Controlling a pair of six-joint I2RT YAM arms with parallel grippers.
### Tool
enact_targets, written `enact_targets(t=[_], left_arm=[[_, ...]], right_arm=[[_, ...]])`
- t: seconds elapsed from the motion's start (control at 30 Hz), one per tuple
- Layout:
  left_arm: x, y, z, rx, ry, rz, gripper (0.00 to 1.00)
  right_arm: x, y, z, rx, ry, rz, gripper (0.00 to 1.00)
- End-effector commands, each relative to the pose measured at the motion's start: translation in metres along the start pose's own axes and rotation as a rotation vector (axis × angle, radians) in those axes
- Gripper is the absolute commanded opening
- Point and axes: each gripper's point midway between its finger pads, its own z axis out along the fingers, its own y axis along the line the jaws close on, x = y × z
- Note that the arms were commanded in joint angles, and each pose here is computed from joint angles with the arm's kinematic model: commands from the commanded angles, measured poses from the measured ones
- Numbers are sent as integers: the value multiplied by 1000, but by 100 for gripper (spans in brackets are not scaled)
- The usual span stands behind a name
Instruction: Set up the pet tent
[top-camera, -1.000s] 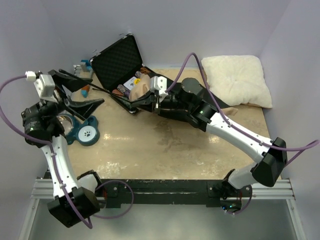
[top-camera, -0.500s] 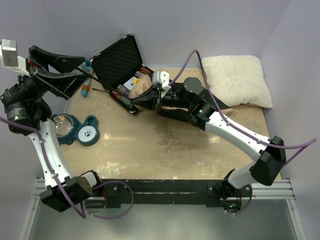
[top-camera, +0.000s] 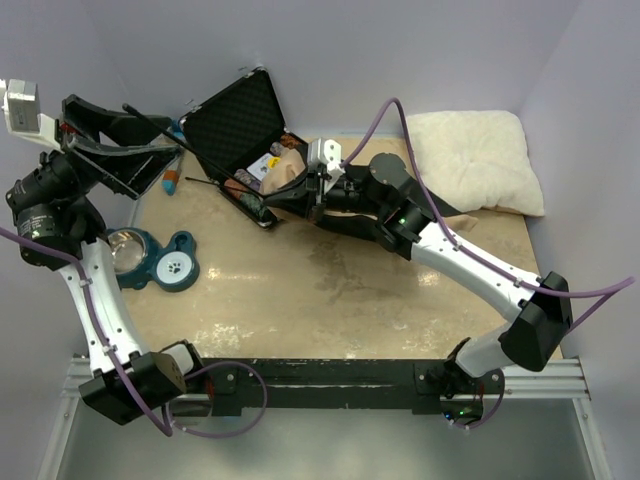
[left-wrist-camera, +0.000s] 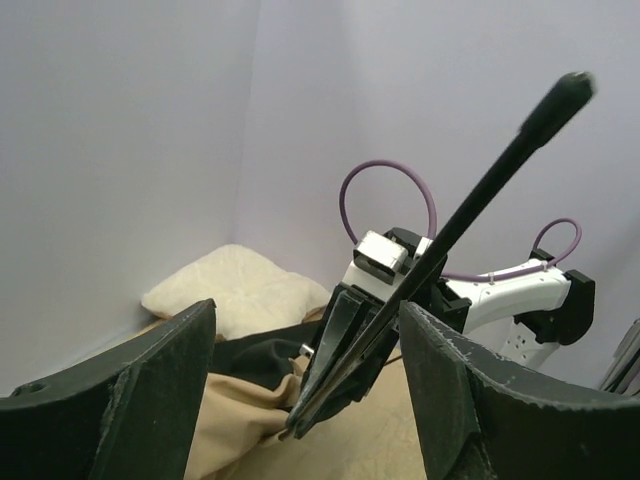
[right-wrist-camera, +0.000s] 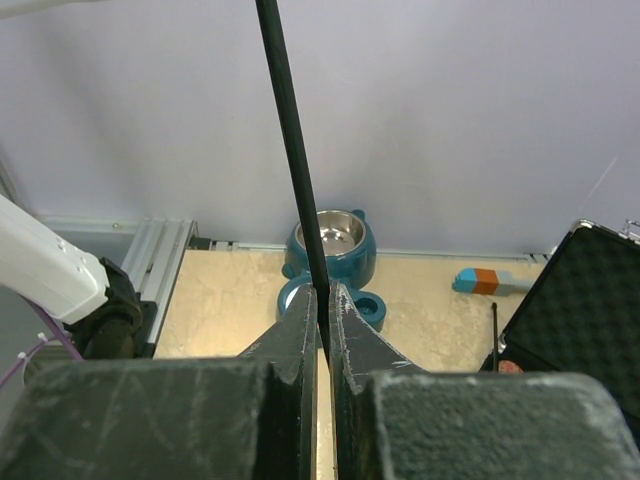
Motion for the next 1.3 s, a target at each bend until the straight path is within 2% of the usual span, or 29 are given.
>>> enact_targets(t=[0.0,0.27,0.37,0.47,0.5,0.53,0.7,0.8,1.0,1.23,1.27], left_arm=[[-2,-86,4,257,-38,548,75],[-14,-108,9,315,-68,570,53],[-13,-107,9,326,-75,560,40],[-11,-104,11,336,-78,538,18],[-11,-102,11,335,-81,531,4],[-11,-101,12,335,-85,511,1],[-5,-99,13,352,-87,438,0],[-1,-100,12,358,-87,427,11],[7,-90,10,329,-71,396,22],[15,-78,8,300,-67,359,22],[14,-76,8,298,-72,356,17]], right_arm=[[-15,3,-4,-4,-39,-16,0],[-10,2,-2,-11,-33,-14,0],[-8,2,-1,-11,-32,-10,0],[-6,2,0,-16,-28,-6,0],[-5,1,0,-16,-25,-4,0],[-5,2,0,-19,-26,-4,0],[0,6,4,-45,-27,2,0],[0,7,8,-42,-34,20,0],[-1,2,10,-20,-42,39,0],[-4,2,9,-14,-43,40,0],[-5,2,9,-11,-44,39,0]])
